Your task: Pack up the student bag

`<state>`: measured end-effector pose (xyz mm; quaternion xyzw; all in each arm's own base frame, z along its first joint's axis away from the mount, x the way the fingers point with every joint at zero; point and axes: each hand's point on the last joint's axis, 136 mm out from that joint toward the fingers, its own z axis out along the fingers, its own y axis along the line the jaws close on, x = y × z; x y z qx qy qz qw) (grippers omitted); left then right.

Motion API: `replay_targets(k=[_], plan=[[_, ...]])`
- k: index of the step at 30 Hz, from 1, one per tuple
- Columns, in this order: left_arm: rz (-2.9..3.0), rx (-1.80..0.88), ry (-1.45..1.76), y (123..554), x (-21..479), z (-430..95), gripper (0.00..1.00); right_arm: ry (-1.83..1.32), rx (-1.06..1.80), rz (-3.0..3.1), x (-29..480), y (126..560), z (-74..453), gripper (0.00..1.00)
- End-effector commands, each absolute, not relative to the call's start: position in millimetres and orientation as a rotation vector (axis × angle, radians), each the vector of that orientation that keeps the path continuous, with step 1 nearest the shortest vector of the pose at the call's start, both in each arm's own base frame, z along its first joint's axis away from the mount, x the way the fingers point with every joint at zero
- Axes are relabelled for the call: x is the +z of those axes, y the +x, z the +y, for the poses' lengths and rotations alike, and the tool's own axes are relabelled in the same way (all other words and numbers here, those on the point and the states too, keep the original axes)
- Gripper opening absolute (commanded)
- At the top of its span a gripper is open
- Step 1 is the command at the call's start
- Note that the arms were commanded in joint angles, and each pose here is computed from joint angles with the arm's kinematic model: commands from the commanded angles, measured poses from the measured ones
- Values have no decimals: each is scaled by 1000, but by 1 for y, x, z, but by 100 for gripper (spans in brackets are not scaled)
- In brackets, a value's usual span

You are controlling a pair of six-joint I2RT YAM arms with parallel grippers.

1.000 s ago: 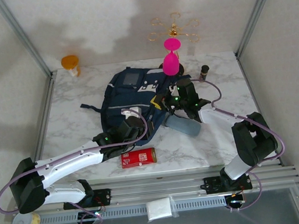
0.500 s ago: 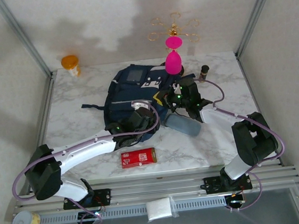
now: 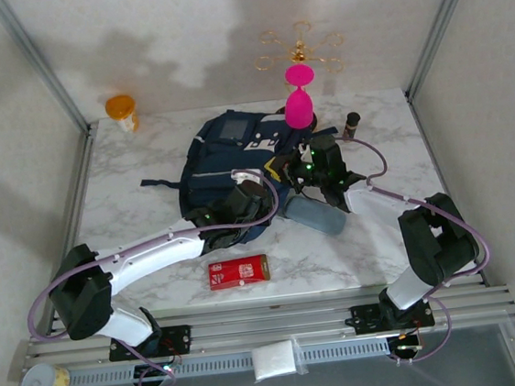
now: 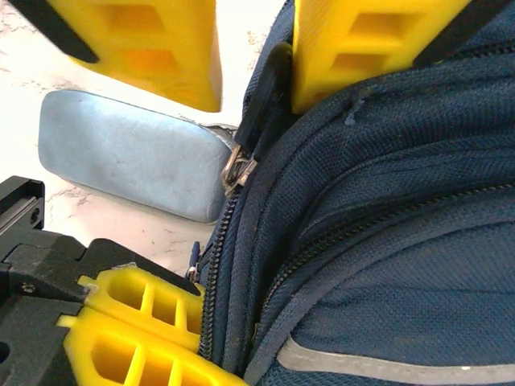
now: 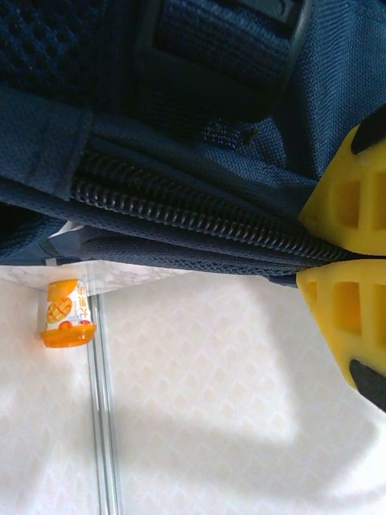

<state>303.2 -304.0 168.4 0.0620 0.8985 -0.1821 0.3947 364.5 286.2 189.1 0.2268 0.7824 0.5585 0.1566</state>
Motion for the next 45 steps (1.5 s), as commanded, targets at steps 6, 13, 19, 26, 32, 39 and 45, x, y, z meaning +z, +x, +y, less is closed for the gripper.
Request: replay_targets(k=[6,13,19,26,32,39,45], plan=[[2093,-532,182,319,216,-310,7,486,1710,2133,229,363,300,0],[2167,-463,126,313,201,-277,0,445,1699,2136,237,365,299,0],[2239,-522,169,291,189,-272,0,441,1675,2141,237,367,299,0],[2337,-498,161,281,172,-267,0,427,1674,2144,241,369,302,0],[2267,-697,37,286,185,-302,22,447,1677,2135,240,368,303,0],[2245,-698,-169,301,184,-309,37,476,1683,2138,235,366,305,0],[2271,-608,-292,308,172,-301,44,471,1704,2139,234,368,309,0]])
